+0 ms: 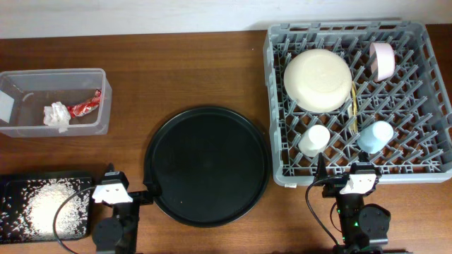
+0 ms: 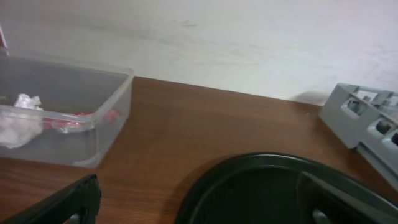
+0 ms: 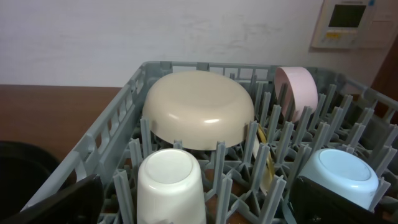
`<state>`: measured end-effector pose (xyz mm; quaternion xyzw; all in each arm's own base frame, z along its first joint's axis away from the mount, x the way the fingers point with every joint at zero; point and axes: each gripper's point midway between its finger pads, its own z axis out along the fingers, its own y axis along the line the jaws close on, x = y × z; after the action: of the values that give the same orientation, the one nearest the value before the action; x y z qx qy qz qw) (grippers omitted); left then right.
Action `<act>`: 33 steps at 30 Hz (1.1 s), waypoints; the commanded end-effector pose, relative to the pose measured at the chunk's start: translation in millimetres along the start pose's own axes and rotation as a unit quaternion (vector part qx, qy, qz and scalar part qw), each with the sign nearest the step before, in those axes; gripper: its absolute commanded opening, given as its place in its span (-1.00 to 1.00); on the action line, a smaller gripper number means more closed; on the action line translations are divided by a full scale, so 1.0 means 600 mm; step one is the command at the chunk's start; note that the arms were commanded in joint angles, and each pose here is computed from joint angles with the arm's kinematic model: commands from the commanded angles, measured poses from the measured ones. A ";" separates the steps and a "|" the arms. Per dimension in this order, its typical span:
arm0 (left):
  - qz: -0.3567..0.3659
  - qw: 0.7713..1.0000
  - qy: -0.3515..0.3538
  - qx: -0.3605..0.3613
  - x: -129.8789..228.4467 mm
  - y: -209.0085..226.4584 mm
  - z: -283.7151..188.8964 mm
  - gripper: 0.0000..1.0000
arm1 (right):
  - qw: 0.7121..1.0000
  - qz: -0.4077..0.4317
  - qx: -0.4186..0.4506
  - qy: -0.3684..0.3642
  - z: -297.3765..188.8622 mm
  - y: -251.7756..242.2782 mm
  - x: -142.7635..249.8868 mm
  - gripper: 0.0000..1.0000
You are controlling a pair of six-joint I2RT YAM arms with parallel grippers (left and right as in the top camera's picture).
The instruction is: Sort waste into correct bins and load items into the dishwasher rack
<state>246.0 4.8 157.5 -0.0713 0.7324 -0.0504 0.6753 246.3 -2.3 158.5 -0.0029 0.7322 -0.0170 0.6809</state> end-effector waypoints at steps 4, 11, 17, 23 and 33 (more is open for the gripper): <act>0.087 0.996 -0.001 0.026 0.003 -0.014 -0.001 0.99 | 1.000 0.002 0.005 0.002 0.000 -0.002 0.004 0.97; 0.086 0.996 -0.002 0.029 0.003 -0.015 -0.001 0.99 | 1.000 0.002 0.005 0.002 0.000 -0.002 0.004 0.96; 0.086 0.996 -0.002 0.029 0.003 -0.015 -0.001 0.99 | 1.000 0.002 0.005 0.002 0.000 -0.002 0.004 0.96; 0.086 0.996 -0.002 0.029 0.003 -0.015 -0.001 0.99 | 1.000 0.002 0.005 0.002 0.000 -0.002 0.004 0.96; 0.086 0.996 -0.002 0.029 0.003 -0.015 -0.001 0.99 | 1.000 0.002 0.005 0.002 0.000 -0.002 0.004 0.96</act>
<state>246.0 -1.8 158.0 -0.0007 0.7352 -0.0137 0.6778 246.3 -2.3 158.5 -0.0027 0.7322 -0.0169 0.6809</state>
